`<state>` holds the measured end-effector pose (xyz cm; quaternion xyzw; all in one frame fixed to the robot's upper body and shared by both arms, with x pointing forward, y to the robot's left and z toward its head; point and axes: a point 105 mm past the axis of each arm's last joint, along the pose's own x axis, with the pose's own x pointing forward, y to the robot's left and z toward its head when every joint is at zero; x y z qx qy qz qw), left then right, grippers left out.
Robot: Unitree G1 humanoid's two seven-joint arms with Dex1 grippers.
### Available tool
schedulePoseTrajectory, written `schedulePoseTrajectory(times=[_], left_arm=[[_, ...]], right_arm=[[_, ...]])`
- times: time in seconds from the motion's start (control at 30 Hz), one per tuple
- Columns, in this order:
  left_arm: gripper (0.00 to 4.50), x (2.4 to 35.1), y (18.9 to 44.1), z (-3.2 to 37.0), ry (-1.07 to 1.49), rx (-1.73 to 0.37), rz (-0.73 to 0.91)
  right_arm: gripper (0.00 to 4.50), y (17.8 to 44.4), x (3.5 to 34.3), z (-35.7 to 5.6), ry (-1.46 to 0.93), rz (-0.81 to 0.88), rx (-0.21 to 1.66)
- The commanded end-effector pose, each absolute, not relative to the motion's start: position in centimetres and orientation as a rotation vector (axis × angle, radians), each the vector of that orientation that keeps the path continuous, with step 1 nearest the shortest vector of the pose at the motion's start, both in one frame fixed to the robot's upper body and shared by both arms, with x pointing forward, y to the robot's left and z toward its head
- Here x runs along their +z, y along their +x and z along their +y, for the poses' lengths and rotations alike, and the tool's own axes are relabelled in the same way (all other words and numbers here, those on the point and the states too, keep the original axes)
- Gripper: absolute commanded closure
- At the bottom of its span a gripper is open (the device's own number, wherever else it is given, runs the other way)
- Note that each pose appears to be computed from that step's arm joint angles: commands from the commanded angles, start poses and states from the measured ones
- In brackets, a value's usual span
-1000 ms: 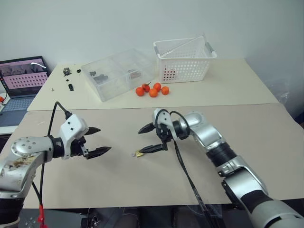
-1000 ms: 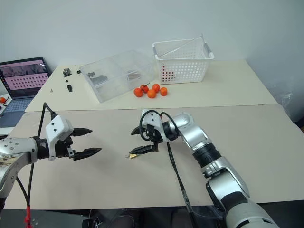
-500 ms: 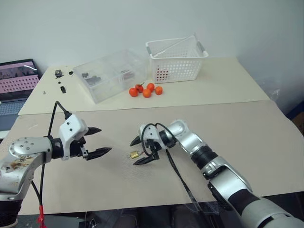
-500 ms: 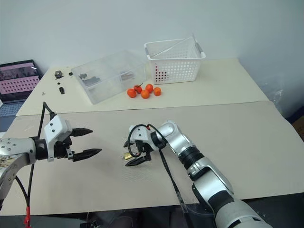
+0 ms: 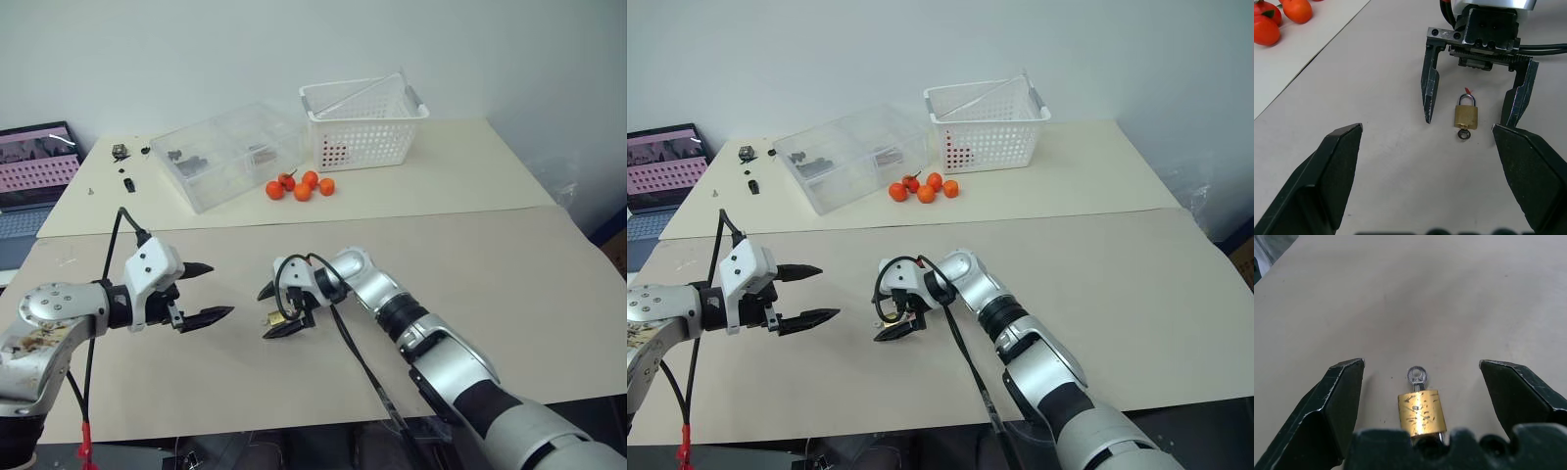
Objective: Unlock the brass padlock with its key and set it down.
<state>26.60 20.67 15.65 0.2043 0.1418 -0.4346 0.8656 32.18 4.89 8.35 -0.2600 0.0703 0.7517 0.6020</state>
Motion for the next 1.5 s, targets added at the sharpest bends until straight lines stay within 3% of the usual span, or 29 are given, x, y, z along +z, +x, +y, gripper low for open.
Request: schedulePoseTrajectory(times=[0.03, 0.9, 1.0, 1.27, 1.5], left_arm=[[0.00, 16.9, 26.5, 20.7, 0.484, -0.897, 0.260], [0.00, 17.4, 26.7, 20.8, 0.509, -0.916, 0.269], [0.00, 17.3, 26.6, 20.7, 0.511, -0.917, 0.267], [0.00, 17.3, 26.5, 20.6, 0.501, -0.920, 0.272], [0.00, 17.3, 26.8, 20.1, 0.456, -0.938, 0.259]], right_arm=[[0.05, 32.7, 9.8, 5.3, -0.632, 0.089, 1.733], [0.05, 33.4, 7.7, 3.4, -0.711, 0.151, 1.722], [0.73, 33.3, 7.4, 3.3, -0.706, 0.163, 1.733], [3.57, 33.0, 7.3, 3.2, -0.702, 0.171, 1.750], [3.58, 33.5, 8.3, 2.6, -0.688, 0.125, 1.717]])
